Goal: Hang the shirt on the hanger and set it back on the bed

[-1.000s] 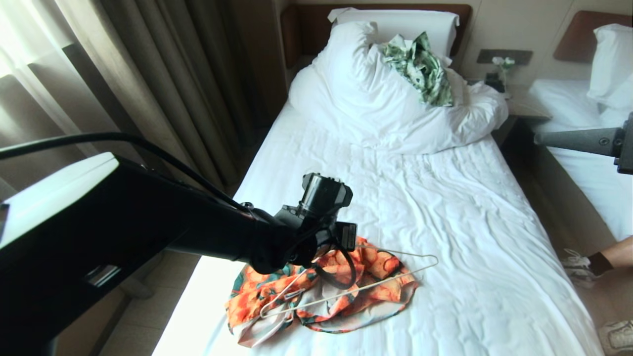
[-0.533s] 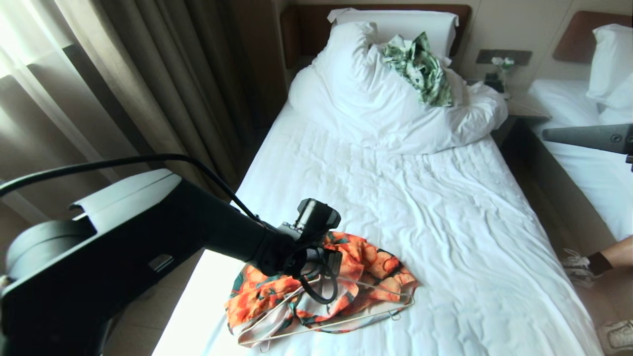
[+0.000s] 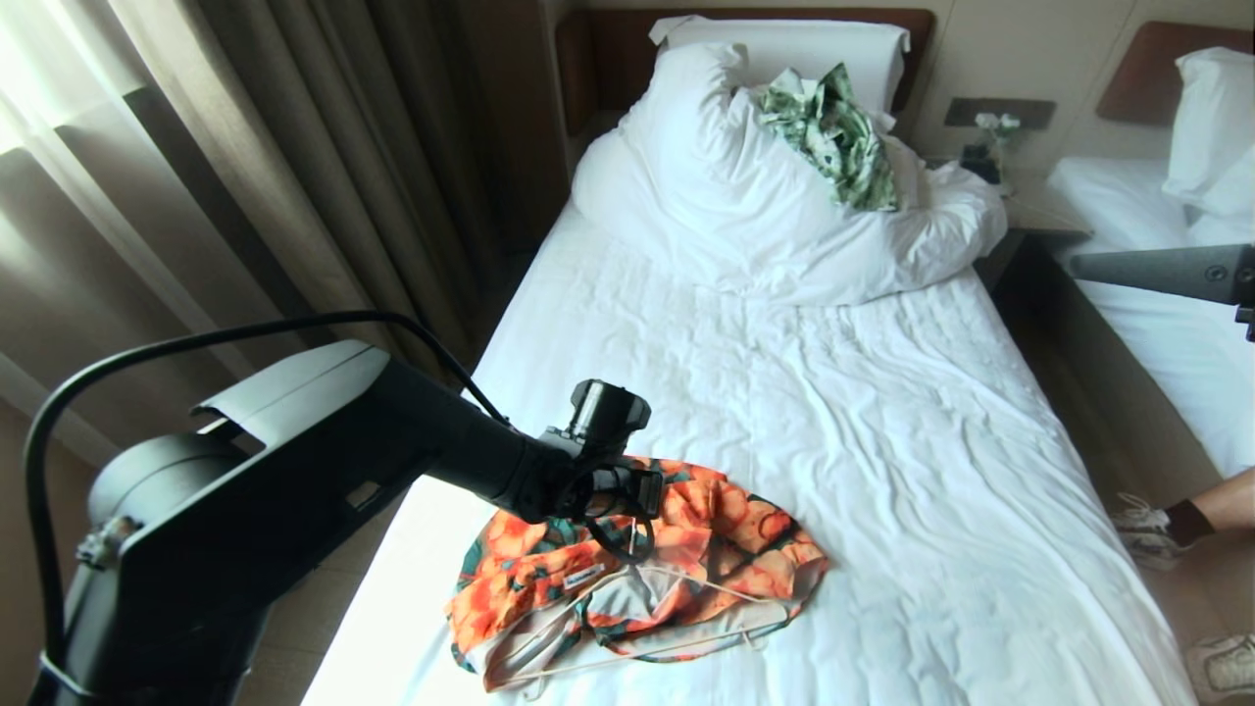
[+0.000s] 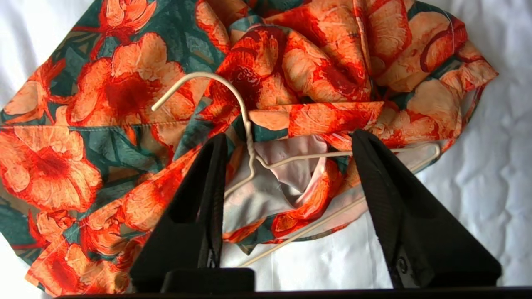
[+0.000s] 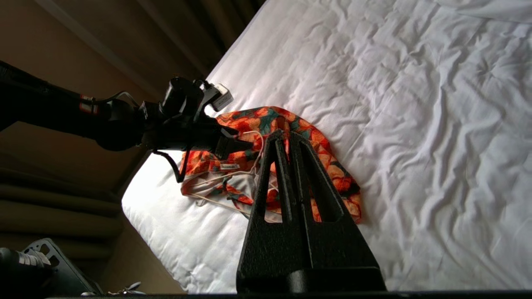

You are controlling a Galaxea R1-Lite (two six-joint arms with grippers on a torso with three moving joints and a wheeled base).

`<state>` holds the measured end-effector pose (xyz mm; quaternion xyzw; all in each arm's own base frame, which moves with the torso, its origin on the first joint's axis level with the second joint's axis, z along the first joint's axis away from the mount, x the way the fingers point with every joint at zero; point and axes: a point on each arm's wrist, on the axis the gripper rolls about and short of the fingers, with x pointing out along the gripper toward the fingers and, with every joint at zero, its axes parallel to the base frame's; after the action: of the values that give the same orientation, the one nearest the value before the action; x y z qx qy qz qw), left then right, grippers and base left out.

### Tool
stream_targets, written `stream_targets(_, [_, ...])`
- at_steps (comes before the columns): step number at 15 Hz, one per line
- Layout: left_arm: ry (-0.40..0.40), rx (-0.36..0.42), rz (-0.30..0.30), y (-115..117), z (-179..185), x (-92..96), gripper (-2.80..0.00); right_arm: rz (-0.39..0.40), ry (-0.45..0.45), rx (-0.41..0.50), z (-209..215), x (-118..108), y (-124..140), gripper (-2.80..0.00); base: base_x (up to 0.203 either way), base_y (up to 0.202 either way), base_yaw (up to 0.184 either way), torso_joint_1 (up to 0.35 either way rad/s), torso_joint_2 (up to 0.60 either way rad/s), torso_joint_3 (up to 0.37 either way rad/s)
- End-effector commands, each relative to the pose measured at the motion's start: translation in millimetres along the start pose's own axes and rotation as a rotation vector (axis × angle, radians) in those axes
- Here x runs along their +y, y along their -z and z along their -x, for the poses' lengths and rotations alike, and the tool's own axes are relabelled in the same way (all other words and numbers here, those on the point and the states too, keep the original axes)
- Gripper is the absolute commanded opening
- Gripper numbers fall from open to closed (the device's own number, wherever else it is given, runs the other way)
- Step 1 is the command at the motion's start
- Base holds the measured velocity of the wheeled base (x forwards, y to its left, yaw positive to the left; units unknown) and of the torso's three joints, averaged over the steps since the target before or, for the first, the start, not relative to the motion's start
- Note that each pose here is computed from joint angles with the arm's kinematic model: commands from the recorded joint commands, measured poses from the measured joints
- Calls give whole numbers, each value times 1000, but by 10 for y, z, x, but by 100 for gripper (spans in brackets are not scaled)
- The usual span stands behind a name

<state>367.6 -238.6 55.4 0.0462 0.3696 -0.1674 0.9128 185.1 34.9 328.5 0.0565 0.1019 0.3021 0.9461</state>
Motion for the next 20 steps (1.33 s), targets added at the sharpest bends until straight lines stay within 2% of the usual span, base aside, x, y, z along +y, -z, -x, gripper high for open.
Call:
stream_targets(1, [-2,12,-2,39,58,4,0,3,-5,5,-10,0,9,-280,0,0,0,0,0,0])
stream_targets(4, [-48,64,9,253,298,104,0,9,-23,8,-1,41,24,-280,0,0,0,0,0,0])
stream_targets(5, [-70,60,30,299,378,143,-280,9,-33,11,-4,56,35,-280,0,0,0,0,0,0])
stream_targets(8, [-91,-38,95,291,857,305,-280,34,-63,38,-61,101,99,-280,0,0,0,0,0,0])
stream_targets(10, [-132,-143,151,204,1302,505,-280,9,-99,53,-104,159,121,-280,0,0,0,0,0,0])
stream_targets(12, [-192,-277,208,145,1833,688,-280,-62,-124,12,47,269,80,-280,0,0,0,0,0,0])
stream_targets(14, [-246,-433,258,112,2414,829,-280,-98,-125,-22,183,325,89,-280,0,0,0,0,0,0])
stream_targets(17, [-370,-607,318,241,3171,981,-280,-99,-38,-31,298,379,200,-280,0,0,0,0,0,0])
stream_targets(20, [-459,-738,371,537,3807,1026,-280,-83,88,-95,604,488,327,-280,0,0,0,0,0,0])
